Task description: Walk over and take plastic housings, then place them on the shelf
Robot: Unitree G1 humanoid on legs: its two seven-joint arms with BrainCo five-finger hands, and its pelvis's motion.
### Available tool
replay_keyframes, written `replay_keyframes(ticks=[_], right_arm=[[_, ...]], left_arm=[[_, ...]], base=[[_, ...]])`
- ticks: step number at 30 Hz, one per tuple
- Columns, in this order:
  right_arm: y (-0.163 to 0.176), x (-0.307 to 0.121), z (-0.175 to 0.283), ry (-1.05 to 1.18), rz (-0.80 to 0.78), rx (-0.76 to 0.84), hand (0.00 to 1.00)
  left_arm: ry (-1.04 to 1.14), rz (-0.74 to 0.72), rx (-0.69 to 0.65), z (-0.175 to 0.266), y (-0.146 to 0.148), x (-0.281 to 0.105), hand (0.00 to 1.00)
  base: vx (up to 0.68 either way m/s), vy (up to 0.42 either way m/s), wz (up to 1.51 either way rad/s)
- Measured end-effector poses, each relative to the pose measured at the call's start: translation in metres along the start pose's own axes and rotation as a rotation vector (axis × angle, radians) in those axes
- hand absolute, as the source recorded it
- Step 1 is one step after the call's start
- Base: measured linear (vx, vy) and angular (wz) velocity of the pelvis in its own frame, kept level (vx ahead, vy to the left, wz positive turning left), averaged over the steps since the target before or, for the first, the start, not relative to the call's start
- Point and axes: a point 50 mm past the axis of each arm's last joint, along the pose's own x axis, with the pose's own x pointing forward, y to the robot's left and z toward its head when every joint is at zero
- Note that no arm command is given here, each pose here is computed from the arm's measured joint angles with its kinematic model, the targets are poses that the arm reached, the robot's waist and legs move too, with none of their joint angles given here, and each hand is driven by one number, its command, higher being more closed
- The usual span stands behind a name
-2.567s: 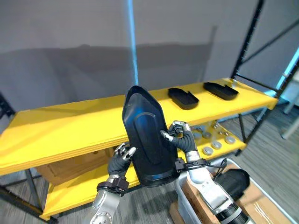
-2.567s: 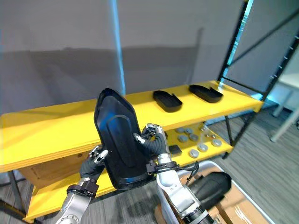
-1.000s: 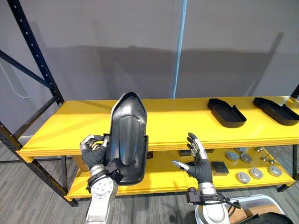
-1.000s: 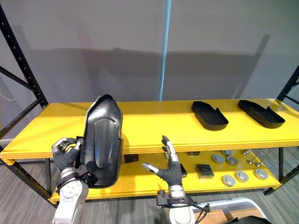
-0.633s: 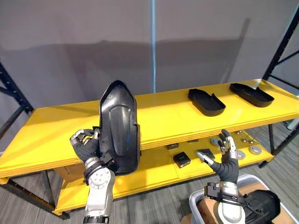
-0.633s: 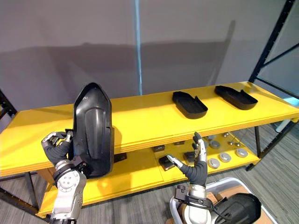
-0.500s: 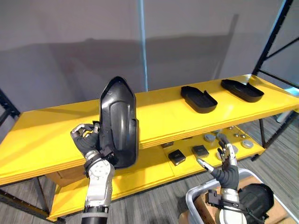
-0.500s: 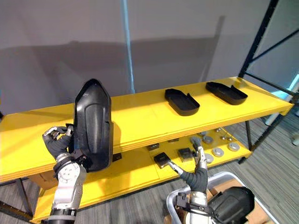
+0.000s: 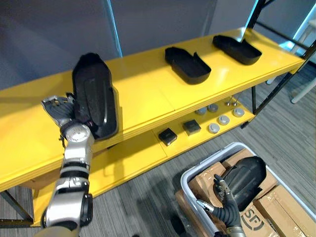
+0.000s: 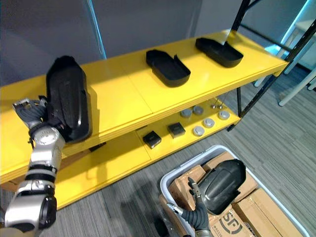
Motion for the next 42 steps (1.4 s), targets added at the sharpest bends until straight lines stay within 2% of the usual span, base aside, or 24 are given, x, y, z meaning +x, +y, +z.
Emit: replay_keyframes(ticks=[4,8,9,16,21,24,29,31,35,36,39,42], right_arm=[[0.017,0.001,0.0,-0.003,0.071,0.029,0.0],[0.024,0.003,0.0,-0.007,0.1,0.039,0.0],[0.025,0.006,-0.001,-0.01,0.104,0.036,0.0],[0.027,0.013,-0.004,-0.007,0.11,0.025,0.0],[0.033,0.014,-0.002,-0.017,0.14,0.033,0.0],[0.036,0.016,0.0,-0.028,0.162,0.033,0.0],[0.034,0.019,0.001,-0.046,0.23,-0.005,0.0],[0.033,0.025,0.005,-0.075,0.254,-0.028,0.0],[0.039,0.048,0.027,-0.203,0.343,-0.083,0.0],[0.04,0.052,0.031,-0.222,0.349,-0.088,1.0],[0.046,0.071,0.046,-0.297,0.376,-0.1,1.0],[0.048,0.095,0.049,-0.301,0.362,-0.092,1.0]], left_arm=[[0.02,0.037,0.014,0.015,0.005,0.019,1.0],[0.013,0.06,-0.026,0.029,0.009,0.028,1.0],[0.019,0.063,-0.044,0.032,0.008,0.029,0.0],[0.045,0.062,-0.113,0.037,0.005,0.03,0.0],[0.066,-0.012,-0.214,0.041,-0.02,0.014,0.0],[0.032,-0.086,-0.342,0.059,-0.041,-0.003,0.0],[-0.04,-0.122,-0.425,0.075,-0.047,-0.014,0.0],[-0.056,-0.124,-0.392,0.067,-0.044,-0.018,0.0],[-0.063,-0.123,-0.216,0.027,-0.032,-0.031,0.0],[-0.07,-0.129,-0.192,0.022,-0.03,-0.035,0.0],[-0.147,-0.146,-0.108,-0.002,-0.003,-0.065,0.0],[-0.112,-0.161,-0.08,-0.032,0.025,-0.109,0.0]], base=[[0.06,0.068,-0.06],[0.08,0.052,-0.01],[0.05,0.032,-0.02],[0.06,0.038,0.0],[0.07,0.039,0.06],[0.06,0.035,0.23],[0.04,0.038,0.25],[0.04,0.035,0.3],[0.04,0.033,0.27],[0.03,0.035,0.45],[0.03,0.037,0.27],[0.02,0.033,0.42]])
